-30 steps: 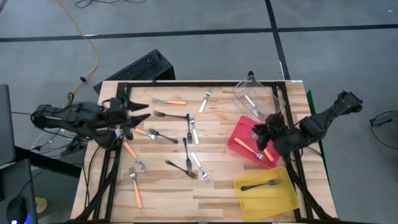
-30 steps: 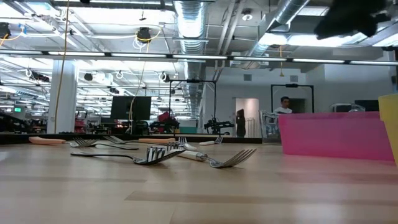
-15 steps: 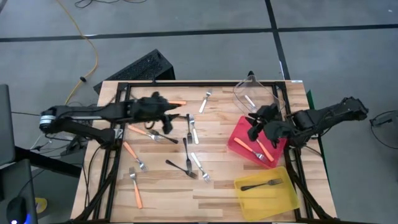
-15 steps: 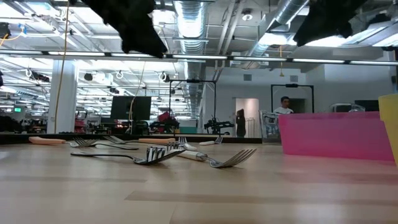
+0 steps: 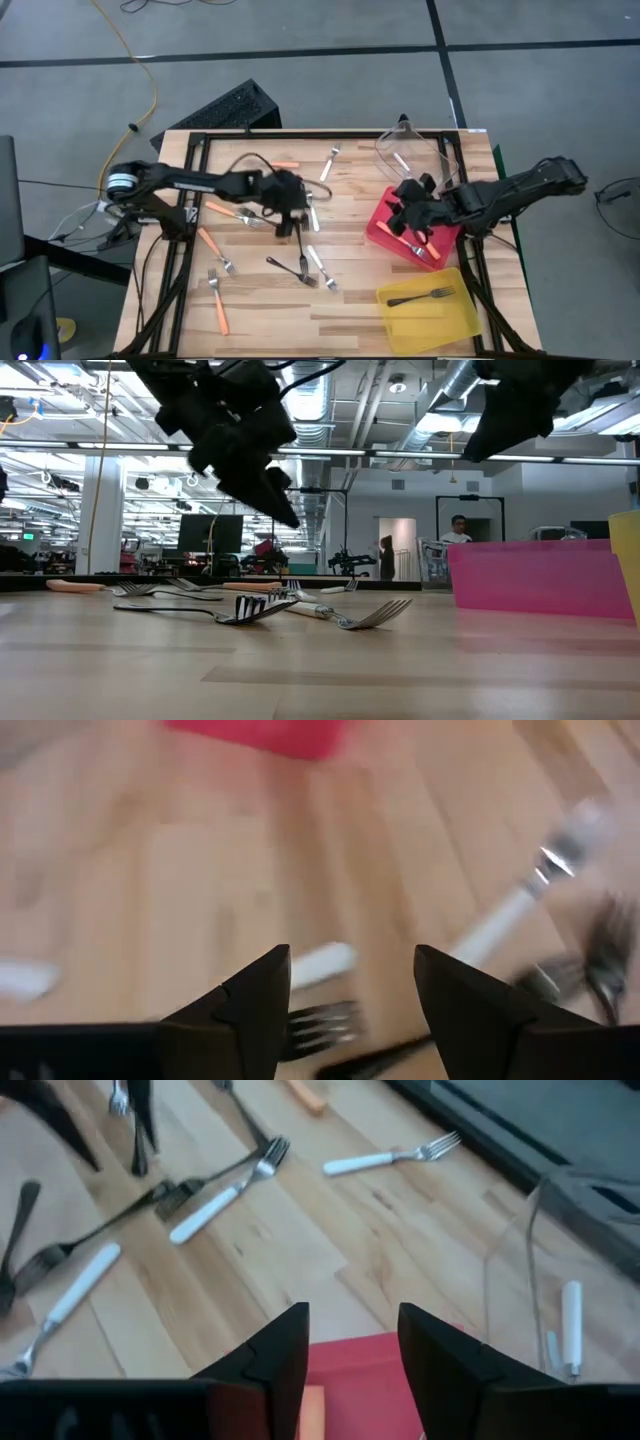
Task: Sort silverware by color (type)
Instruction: Put the white fork into the transparent bin
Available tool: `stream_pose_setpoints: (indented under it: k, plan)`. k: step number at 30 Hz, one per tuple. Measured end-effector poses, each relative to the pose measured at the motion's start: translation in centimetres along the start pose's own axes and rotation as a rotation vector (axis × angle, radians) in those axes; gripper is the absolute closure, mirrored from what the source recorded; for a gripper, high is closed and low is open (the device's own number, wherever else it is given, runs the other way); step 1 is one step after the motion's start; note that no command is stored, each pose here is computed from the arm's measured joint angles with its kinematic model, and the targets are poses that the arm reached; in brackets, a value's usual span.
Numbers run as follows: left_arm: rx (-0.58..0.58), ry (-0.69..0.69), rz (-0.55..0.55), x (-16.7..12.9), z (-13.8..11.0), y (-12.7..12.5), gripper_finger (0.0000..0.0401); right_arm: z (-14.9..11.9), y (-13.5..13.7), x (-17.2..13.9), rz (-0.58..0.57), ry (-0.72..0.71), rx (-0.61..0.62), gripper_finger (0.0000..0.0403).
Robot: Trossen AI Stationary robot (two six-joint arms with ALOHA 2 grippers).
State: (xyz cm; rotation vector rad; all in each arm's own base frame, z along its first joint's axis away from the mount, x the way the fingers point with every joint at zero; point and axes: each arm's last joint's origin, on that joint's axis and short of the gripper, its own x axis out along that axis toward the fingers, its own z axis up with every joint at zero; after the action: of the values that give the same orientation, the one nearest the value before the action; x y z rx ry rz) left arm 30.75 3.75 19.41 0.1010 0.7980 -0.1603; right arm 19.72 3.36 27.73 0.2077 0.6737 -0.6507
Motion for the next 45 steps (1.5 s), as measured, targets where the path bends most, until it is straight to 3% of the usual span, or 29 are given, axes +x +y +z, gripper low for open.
stream_pose_setpoints:
  k: [7,10,14,22,37,45]
  plan:
    - [0.394,0.089,-0.067,3.1,-0.4,-5.1,0.0205,-0.5,0.9,1.2,-0.009,0.052,-0.032,0.0224]
    - [0.476,0.077,-0.106,3.7,-0.3,-6.2,0.0205,-0.6,1.1,1.4,-0.012,0.058,-0.037,0.0224]
    - [0.504,-0.028,-0.12,3.7,1.4,-6.1,0.0205,-0.5,1.2,1.4,-0.009,0.055,-0.034,0.0225]
    - [0.524,-0.078,-0.232,5.0,3.9,-5.1,0.0205,-0.5,1.2,1.4,0.0,0.06,-0.033,0.0225]
    - [0.532,0.057,-0.297,9.5,1.1,-5.6,0.0205,-0.8,1.2,1.3,0.016,0.085,-0.037,0.0225]
    - [0.55,0.141,-0.314,10.3,-0.1,-5.7,0.022,-0.8,1.2,1.3,0.026,0.089,-0.033,0.0225]
